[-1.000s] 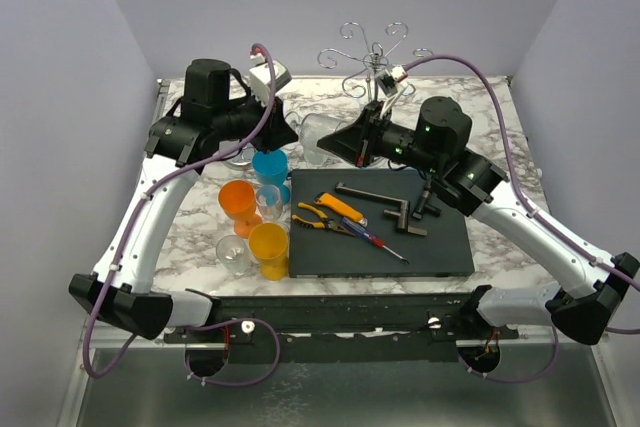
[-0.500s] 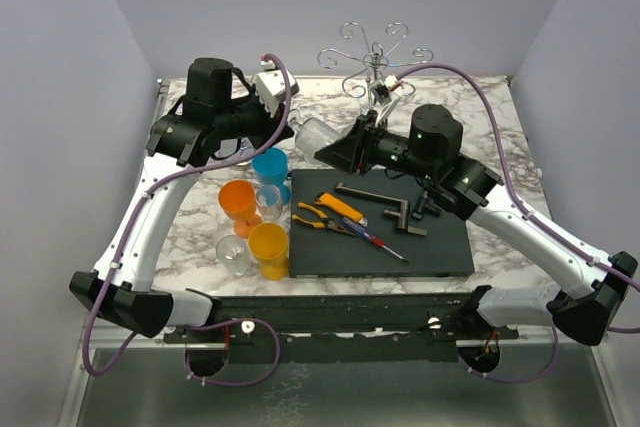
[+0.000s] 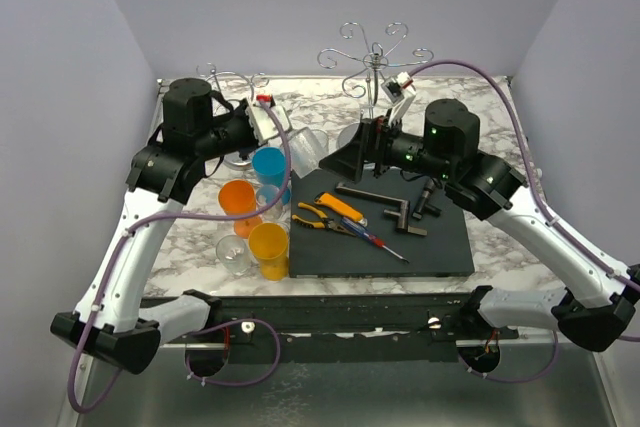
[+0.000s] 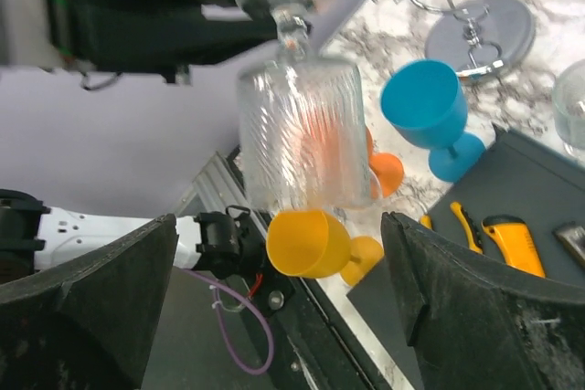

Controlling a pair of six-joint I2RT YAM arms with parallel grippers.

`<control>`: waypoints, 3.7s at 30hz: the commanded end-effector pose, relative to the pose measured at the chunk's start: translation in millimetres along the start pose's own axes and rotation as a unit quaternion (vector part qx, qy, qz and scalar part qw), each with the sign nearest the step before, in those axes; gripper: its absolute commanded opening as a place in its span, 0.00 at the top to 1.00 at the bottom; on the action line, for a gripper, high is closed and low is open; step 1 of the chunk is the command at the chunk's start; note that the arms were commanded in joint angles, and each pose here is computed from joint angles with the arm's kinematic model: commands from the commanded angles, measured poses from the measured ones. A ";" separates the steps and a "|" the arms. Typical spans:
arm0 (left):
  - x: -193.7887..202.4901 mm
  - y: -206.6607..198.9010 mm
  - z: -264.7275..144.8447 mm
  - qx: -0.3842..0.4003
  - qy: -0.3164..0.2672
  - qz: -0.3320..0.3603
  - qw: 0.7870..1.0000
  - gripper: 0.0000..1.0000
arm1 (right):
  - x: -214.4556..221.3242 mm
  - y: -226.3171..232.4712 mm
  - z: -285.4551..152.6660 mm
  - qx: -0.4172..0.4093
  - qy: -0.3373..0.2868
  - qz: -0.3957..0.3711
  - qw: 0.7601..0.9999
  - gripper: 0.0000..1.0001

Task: Place the wine glass upside down on the wine glass rack
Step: Turn the wine glass upside down at the wine rack.

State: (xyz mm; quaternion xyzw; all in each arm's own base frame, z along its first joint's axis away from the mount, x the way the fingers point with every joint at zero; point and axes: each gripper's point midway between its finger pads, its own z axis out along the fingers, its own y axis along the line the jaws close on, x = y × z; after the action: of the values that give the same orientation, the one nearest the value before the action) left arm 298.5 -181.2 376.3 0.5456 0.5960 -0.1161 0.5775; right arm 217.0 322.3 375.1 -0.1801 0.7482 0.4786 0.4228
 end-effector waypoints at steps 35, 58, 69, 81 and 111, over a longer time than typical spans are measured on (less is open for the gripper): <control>-86.8 -14.6 -33.5 -0.011 -0.181 0.278 0.943 1.00 | 30.1 48.0 39.5 -0.214 0.105 -0.050 0.970 0.28; -88.5 3.1 -25.5 -0.037 -0.175 0.091 0.980 0.01 | -16.7 -33.8 2.8 0.036 -0.054 -0.172 0.983 1.00; -63.6 48.9 6.8 -0.107 -0.116 -0.128 0.979 0.01 | -26.0 -117.9 -51.2 0.178 -0.119 -0.220 0.952 0.99; -52.0 52.0 47.0 -0.070 -0.105 -0.227 0.966 0.03 | -44.6 -168.8 -71.3 0.242 -0.132 -0.229 0.934 0.99; -34.9 41.3 76.9 -0.030 -0.087 -0.276 0.957 0.11 | -74.4 -251.7 -68.8 0.254 -0.118 -0.238 0.930 1.00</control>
State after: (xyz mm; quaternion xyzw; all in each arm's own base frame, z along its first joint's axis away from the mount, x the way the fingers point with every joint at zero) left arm 374.0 -240.4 398.1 0.3172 0.6851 -0.2931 0.5866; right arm 386.5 122.9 264.0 -0.1577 0.7727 0.1600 0.5937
